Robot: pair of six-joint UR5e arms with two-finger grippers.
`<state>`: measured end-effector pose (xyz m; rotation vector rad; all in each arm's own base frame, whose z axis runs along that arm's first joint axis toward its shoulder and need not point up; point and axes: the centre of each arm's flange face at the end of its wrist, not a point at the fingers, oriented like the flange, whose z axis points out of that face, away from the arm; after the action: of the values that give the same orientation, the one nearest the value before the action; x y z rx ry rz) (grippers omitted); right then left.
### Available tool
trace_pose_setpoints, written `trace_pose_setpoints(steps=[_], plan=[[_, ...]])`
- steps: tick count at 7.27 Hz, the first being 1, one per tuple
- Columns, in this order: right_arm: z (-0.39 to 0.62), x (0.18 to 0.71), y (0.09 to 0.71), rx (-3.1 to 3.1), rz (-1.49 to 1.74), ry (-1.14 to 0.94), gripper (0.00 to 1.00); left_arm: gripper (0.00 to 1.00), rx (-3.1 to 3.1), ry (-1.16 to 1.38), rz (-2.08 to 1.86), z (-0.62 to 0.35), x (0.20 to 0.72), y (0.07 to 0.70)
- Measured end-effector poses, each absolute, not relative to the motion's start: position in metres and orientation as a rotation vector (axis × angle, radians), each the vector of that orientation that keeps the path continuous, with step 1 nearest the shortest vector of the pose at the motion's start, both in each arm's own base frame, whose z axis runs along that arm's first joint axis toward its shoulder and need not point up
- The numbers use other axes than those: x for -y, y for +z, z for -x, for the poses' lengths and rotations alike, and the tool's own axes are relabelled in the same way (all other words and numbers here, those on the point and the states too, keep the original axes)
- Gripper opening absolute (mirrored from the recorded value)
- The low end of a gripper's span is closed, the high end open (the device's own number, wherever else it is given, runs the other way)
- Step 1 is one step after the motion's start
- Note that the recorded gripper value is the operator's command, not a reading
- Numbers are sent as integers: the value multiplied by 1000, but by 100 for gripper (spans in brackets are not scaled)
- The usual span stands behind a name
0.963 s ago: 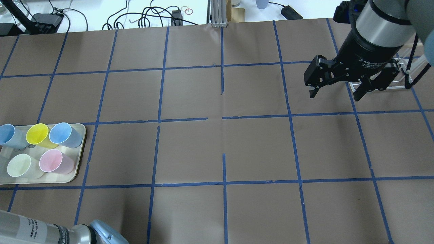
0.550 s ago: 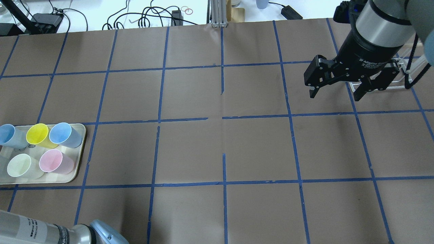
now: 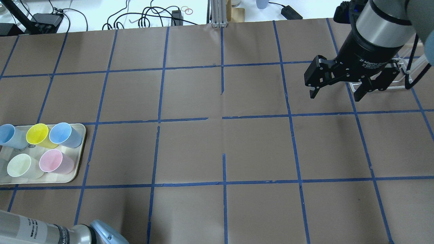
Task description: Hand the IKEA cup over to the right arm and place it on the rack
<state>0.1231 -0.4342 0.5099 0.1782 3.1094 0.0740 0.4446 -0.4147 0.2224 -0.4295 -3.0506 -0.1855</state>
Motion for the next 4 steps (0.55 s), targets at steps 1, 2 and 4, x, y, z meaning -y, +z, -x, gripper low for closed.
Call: trace_pose_setpoints(steps=[1,2,4], plan=[[-123,434,510,-3108,-178,72,100,0,3041,-192,430,-443,415,229],[-123,435,510,-3108,-179,71,100,0,3026,-200,432,-442,415,242],[-123,434,510,-3109,-172,69,100,0,2995,-212,452,-445,425,293]])
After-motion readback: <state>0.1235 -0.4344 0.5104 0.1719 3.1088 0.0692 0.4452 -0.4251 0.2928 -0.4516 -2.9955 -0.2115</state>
